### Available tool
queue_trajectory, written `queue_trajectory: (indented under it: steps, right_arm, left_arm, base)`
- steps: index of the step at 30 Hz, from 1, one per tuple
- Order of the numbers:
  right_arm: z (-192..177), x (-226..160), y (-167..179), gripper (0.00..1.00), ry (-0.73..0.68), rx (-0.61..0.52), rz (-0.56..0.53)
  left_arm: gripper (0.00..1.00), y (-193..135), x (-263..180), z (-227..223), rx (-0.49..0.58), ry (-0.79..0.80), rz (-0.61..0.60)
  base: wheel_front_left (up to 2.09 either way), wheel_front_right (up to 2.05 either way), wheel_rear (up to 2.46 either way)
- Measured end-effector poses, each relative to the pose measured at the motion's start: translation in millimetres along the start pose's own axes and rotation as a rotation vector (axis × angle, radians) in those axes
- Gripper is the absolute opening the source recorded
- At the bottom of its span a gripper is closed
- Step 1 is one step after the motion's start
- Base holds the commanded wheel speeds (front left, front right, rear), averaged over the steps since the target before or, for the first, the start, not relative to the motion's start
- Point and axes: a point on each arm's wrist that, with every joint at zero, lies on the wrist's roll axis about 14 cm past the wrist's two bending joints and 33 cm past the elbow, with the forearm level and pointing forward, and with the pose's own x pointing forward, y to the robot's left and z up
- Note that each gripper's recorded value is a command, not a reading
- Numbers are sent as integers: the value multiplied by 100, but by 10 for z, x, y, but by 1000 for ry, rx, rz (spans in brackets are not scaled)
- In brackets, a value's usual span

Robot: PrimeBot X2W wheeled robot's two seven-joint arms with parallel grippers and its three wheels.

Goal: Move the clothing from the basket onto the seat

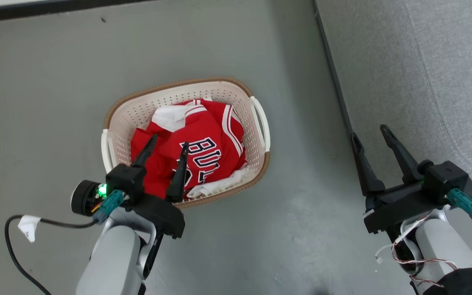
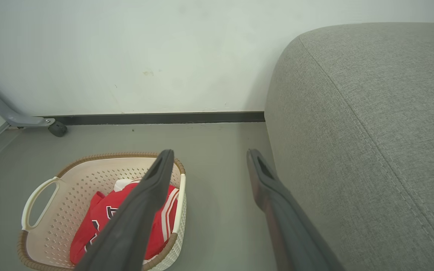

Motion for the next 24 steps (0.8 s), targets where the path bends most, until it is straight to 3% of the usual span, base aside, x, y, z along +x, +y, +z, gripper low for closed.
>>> queue_trajectory:
  steps: [14, 24]
  right_arm:
    - [-345, 173, 46, 100, 80, 37, -9]
    - [-578, 339, 32, 100, 128, 51, -18]
  left_arm:
    - [100, 74, 409, -357, 108, 153, -35]
    - [100, 162, 671, -699, 96, 277, -34]
  base:
    - [0, 0, 0]
    - [0, 0, 0]
